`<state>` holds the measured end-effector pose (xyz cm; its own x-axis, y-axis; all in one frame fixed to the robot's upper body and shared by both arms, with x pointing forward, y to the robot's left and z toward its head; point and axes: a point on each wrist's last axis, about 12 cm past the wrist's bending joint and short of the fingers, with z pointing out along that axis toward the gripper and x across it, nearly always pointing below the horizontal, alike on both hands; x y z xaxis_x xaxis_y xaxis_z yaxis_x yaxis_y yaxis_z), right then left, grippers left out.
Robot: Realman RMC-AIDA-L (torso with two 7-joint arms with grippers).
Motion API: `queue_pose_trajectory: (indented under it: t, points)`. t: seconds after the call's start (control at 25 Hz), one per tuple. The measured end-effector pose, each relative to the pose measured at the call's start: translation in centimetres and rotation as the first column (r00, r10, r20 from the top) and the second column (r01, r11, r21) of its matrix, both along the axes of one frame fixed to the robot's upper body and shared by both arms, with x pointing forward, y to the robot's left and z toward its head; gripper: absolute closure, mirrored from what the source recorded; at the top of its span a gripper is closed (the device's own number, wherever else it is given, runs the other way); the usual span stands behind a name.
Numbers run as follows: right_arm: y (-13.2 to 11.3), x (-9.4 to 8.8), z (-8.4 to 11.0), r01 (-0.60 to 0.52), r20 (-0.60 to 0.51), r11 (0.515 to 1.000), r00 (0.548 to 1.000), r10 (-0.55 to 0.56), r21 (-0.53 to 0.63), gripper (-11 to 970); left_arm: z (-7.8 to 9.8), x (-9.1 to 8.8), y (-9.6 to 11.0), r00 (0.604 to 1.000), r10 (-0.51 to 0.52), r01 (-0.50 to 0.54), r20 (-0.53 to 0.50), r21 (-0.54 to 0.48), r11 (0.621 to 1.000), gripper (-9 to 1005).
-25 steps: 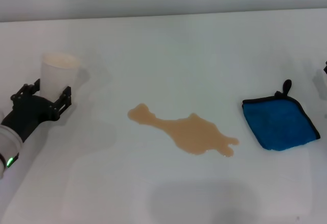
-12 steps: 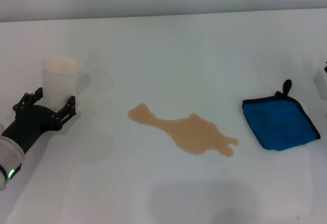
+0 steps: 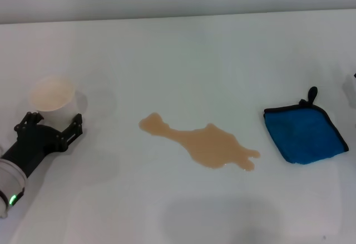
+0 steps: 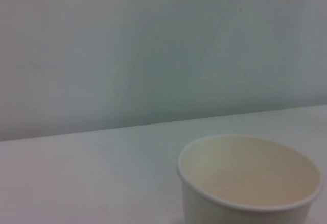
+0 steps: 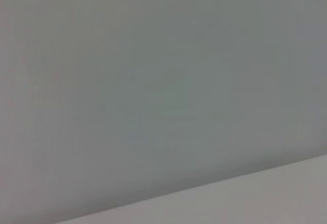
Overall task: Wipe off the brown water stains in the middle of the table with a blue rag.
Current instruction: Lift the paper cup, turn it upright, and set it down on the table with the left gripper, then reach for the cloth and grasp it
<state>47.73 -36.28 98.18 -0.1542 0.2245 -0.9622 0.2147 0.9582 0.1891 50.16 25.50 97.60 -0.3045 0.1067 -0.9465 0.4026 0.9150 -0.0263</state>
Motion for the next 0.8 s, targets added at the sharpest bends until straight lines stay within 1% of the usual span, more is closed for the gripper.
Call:
queue_pose_trajectory:
  t: [0.16,0.4,0.8]
  points:
    - [0.0,0.1,0.1,-0.004,0.004,1.000,1.000,0.004,-0.003,103,0.0,-0.2,-0.2,1.000,0.008,-0.008,0.003,-0.022,1.000,149]
    - [0.1,0.4,0.2,-0.007,0.009,1.000,1.000,0.007,-0.003,103,0.2,-1.1,-0.1,1.000,0.005,-0.003,0.030,-0.051,0.999,149]
    - [-0.1,0.6,0.4,-0.003,0.019,1.000,1.000,0.003,-0.010,103,-0.2,-3.8,-0.2,0.998,-0.021,0.026,0.052,-0.091,0.996,149]
